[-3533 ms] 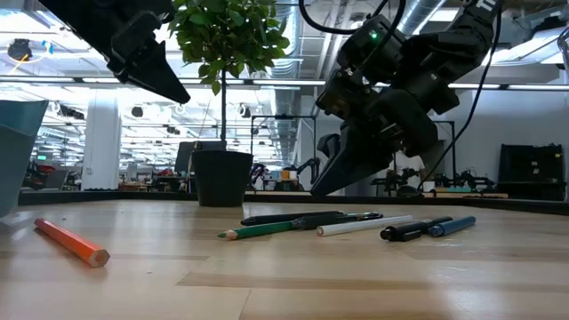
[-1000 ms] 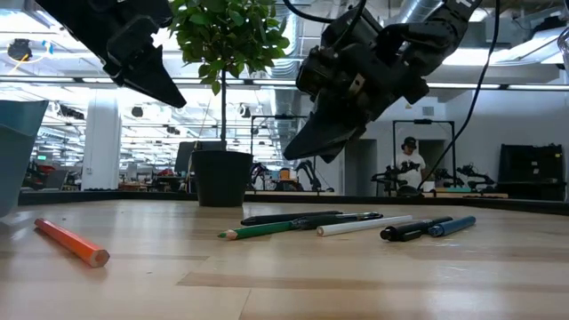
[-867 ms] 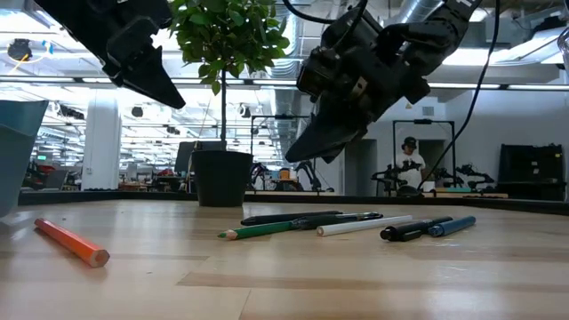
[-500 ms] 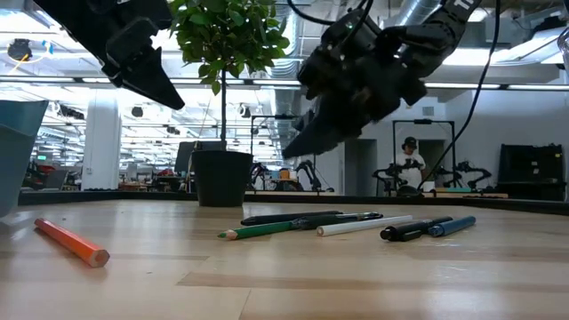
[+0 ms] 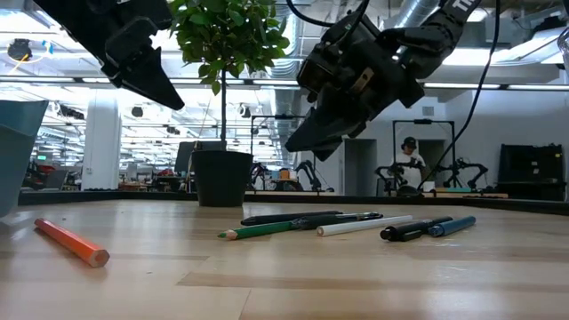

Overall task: Sort pens & pencils
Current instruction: Put the top black pen into the transparent bin

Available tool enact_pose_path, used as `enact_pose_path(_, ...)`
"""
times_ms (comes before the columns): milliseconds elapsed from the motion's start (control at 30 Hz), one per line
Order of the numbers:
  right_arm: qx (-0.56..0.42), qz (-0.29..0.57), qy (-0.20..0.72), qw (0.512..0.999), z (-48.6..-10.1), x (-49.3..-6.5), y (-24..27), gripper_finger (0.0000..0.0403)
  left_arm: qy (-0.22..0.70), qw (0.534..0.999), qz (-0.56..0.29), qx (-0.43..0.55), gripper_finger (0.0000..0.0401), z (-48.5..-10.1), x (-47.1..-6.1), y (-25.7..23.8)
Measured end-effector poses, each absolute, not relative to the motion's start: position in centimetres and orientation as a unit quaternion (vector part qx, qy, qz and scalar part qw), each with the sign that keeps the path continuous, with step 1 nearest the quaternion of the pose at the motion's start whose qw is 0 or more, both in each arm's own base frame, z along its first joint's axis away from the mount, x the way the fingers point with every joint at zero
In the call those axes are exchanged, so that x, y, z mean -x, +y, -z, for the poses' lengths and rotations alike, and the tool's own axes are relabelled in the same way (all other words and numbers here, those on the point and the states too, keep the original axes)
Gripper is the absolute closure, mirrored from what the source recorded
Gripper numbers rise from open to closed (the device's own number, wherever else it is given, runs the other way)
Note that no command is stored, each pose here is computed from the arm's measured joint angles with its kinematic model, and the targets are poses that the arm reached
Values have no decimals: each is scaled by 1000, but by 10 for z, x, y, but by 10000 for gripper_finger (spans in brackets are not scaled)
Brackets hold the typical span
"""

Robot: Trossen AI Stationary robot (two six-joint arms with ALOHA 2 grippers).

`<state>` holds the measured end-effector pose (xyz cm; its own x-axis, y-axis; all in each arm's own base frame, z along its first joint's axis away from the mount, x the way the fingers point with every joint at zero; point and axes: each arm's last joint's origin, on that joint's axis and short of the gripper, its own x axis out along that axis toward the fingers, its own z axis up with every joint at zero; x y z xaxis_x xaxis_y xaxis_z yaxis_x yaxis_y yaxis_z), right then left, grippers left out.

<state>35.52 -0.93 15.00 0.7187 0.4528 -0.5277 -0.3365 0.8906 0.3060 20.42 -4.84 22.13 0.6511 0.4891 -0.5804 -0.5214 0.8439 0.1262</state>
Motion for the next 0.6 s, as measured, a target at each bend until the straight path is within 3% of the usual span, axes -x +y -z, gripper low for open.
enact_pose_path(367,-90,-212,250,940,-162,-360,-22,336,311,908,-279,29,338,-221,-204,-48)
enact_pose_path(600,-91,-318,147,932,-196,-359,-19,336,323,903,-282,32,338,-219,-202,-48)
